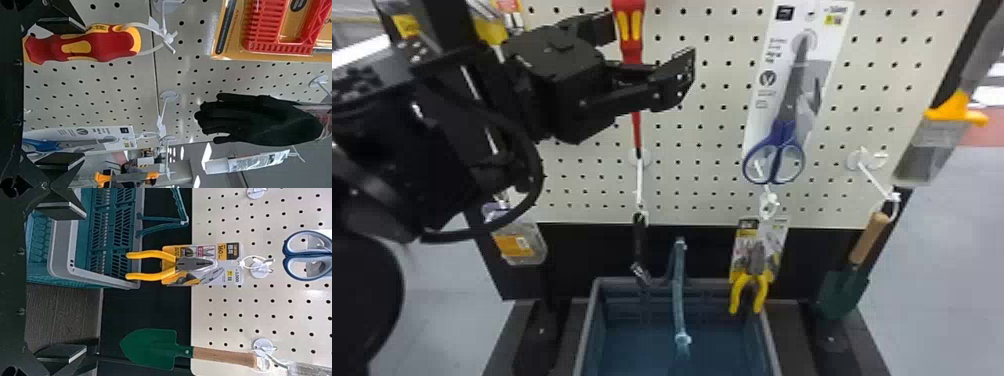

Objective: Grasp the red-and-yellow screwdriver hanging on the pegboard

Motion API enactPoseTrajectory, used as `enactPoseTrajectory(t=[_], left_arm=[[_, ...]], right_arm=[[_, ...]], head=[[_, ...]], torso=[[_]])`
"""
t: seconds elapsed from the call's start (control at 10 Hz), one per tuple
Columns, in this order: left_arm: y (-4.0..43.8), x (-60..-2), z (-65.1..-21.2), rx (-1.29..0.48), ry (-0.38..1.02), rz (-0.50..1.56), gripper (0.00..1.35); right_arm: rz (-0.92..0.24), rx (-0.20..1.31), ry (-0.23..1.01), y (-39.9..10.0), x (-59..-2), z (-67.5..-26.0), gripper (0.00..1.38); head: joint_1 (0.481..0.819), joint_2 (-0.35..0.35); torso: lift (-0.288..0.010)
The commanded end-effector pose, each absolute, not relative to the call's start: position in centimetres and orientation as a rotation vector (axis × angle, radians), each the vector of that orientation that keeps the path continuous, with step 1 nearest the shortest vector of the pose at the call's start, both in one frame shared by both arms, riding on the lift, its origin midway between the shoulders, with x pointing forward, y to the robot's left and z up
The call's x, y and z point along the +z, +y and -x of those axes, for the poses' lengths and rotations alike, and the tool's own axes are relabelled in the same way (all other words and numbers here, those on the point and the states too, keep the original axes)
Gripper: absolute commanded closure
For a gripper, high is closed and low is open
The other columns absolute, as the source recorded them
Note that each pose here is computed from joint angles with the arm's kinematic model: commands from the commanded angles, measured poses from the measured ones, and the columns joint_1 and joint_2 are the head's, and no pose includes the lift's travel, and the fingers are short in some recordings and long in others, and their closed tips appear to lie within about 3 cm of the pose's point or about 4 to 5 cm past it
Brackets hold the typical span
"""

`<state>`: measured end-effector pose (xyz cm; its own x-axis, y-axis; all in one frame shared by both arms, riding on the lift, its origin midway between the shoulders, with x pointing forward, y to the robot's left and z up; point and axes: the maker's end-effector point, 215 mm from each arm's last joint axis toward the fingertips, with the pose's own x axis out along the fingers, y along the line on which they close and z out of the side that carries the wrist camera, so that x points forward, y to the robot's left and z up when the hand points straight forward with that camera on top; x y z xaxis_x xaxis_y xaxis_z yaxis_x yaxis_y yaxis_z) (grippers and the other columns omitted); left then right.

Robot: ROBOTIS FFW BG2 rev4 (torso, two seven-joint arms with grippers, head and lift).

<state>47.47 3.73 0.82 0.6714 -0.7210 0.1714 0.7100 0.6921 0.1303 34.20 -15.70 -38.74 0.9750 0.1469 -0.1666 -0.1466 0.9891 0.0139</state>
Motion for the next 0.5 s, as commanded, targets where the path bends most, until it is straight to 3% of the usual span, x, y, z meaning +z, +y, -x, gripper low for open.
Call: enactPoseTrajectory(t=[0.0, 0.4], left_arm=[[3.2, 0.8, -48.6, -0.823, -0.202, -0.082, 0.16], [2.9, 0.6, -50.5, -0.855, -0.173, -0.129, 0.16]], right_arm=[[-0.001, 0.149, 0.166, -15.7, -38.7, -34.3, 0.11], [-0.001, 0.151, 0.167, -15.6, -38.9, -34.5, 0.11]], head=[[0.549, 0.0], [0.549, 0.0]], torso=[[-0.1], [-0.1]])
